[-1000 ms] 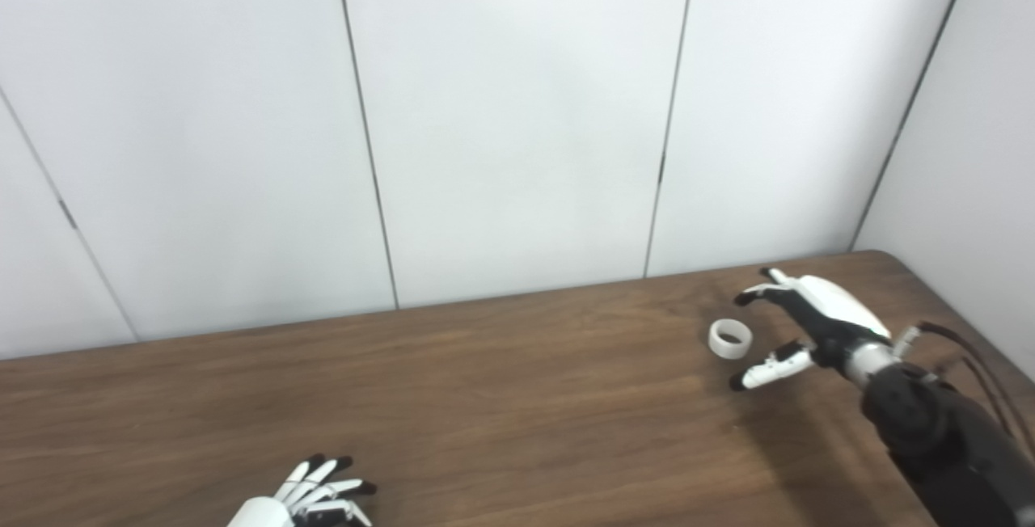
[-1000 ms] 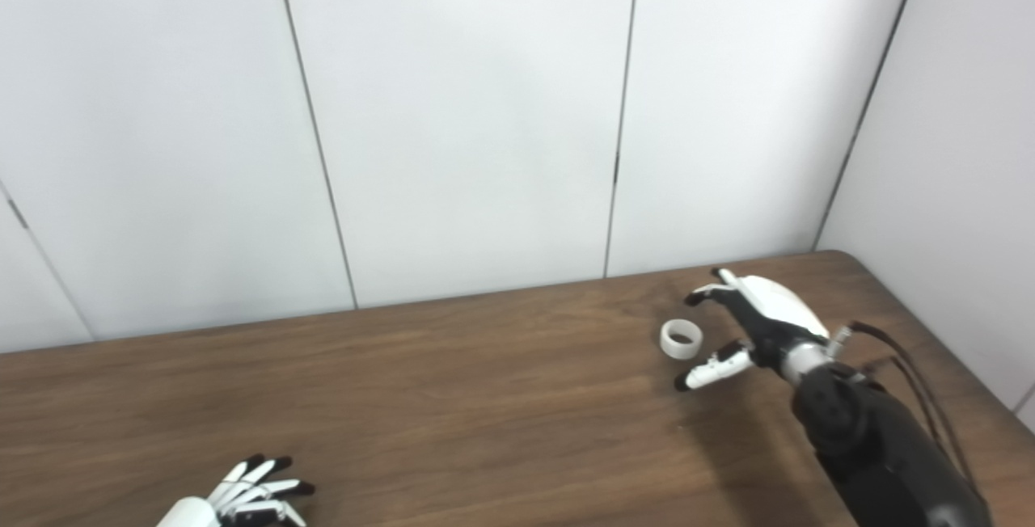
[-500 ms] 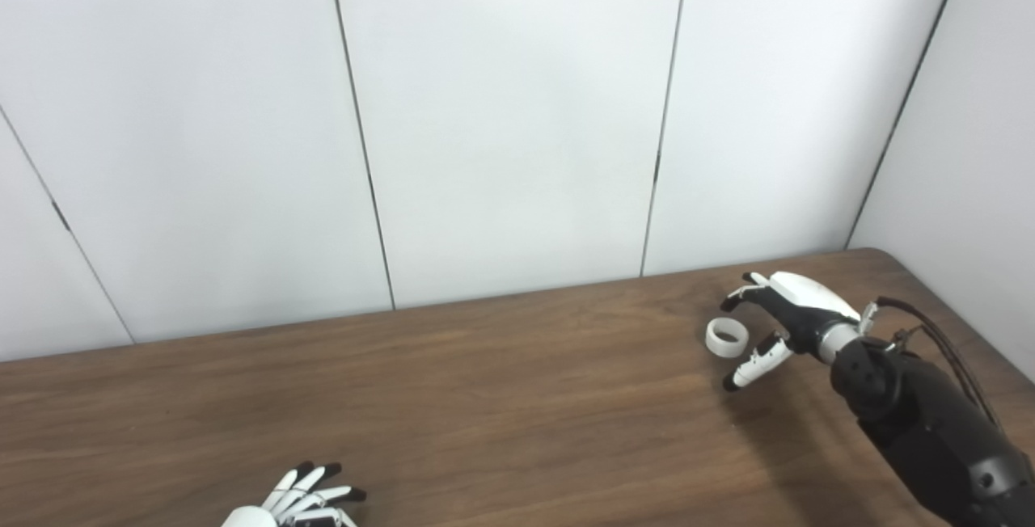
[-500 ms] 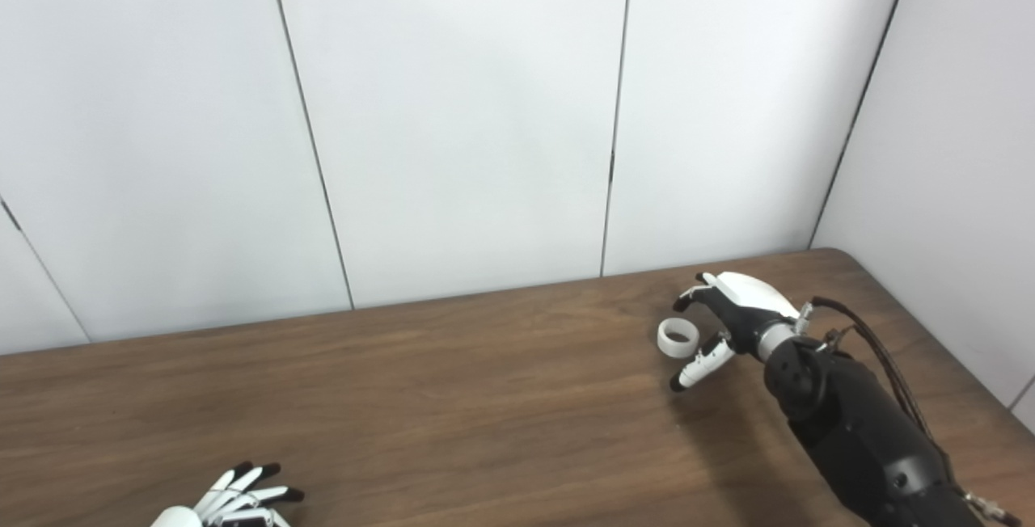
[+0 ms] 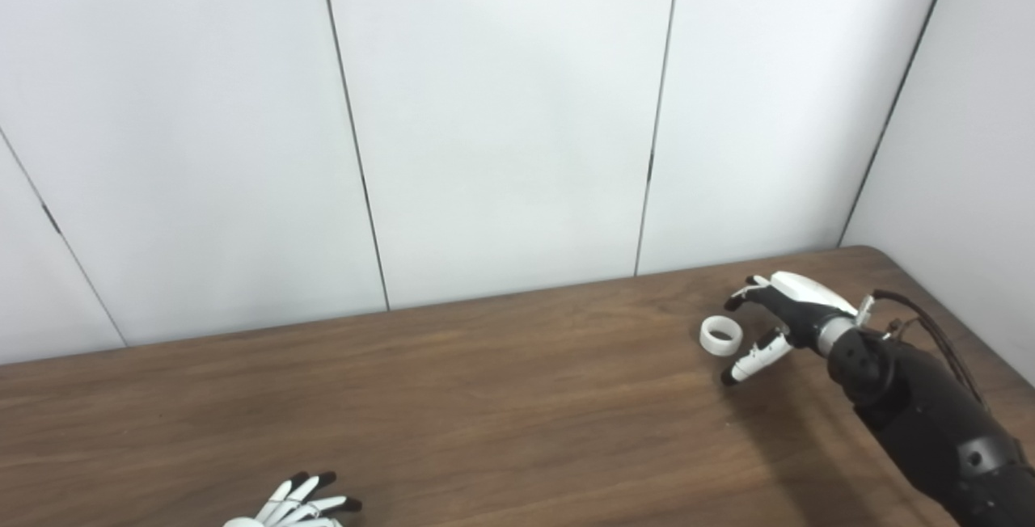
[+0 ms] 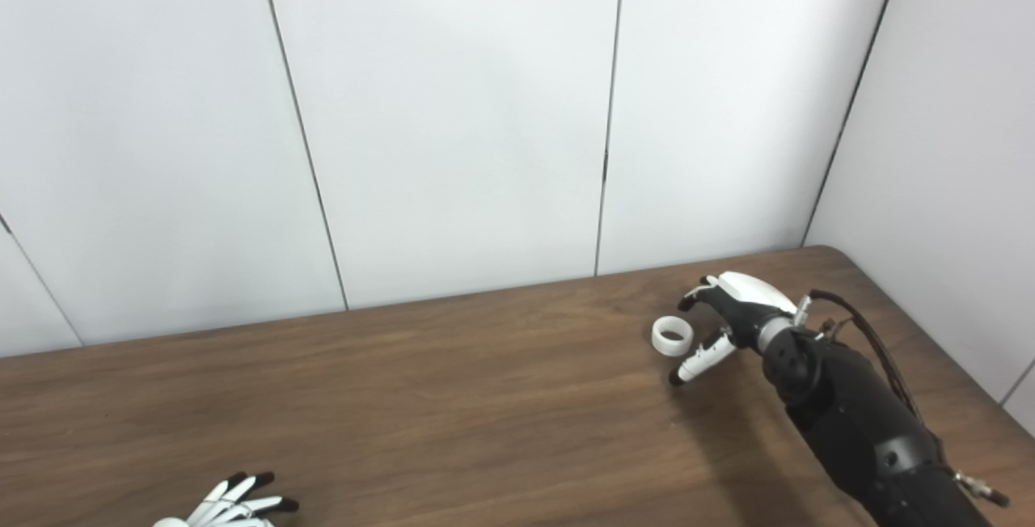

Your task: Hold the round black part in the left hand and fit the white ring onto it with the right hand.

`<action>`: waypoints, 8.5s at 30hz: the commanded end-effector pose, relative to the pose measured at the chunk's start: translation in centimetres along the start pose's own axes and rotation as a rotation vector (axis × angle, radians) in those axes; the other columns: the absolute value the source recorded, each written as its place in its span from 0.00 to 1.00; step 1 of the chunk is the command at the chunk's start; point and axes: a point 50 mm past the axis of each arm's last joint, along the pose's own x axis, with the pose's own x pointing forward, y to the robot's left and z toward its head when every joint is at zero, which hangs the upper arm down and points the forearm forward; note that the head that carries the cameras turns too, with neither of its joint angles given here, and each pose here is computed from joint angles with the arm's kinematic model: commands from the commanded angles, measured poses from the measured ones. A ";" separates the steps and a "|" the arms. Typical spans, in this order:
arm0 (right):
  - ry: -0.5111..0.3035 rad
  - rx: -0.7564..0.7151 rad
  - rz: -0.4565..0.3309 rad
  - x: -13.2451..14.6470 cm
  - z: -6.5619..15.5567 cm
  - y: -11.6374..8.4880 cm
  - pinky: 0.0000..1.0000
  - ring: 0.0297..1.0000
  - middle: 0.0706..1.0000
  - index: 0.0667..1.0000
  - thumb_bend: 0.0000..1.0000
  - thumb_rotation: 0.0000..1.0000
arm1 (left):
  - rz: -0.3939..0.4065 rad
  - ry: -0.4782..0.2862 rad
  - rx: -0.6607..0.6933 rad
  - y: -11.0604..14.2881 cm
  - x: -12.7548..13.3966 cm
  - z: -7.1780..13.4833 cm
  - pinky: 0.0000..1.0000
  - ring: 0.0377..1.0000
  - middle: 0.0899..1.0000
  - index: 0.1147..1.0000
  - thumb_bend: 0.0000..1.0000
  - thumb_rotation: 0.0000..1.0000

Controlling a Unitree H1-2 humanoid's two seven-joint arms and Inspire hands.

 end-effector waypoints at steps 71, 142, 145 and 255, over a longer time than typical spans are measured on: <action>-0.092 -0.062 -0.066 1.2 2.2 -1.6 0.99 1.00 0.97 0.46 0.52 0.13 | 0.025 -0.025 0.016 3.0 -1.7 1.6 1.00 0.96 0.79 0.41 0.52 0.04; 0.047 -0.054 0.063 0.1 -0.5 -0.1 1.00 1.00 0.98 0.54 0.85 0.17 | 0.044 -0.071 0.027 4.5 -0.9 0.9 1.00 0.96 0.79 0.41 0.52 0.04; 0.044 -0.053 0.063 -0.1 -0.6 0.0 1.00 1.00 0.98 0.58 0.95 0.17 | 0.046 -0.075 0.030 4.5 -0.9 0.9 1.00 0.95 0.78 0.41 0.52 0.04; 0.008 -0.138 0.162 -0.4 -1.2 3.5 0.97 1.00 0.98 0.58 0.80 0.06 | 0.056 -0.073 0.040 5.8 -2.2 1.6 1.00 0.95 0.79 0.41 0.52 0.04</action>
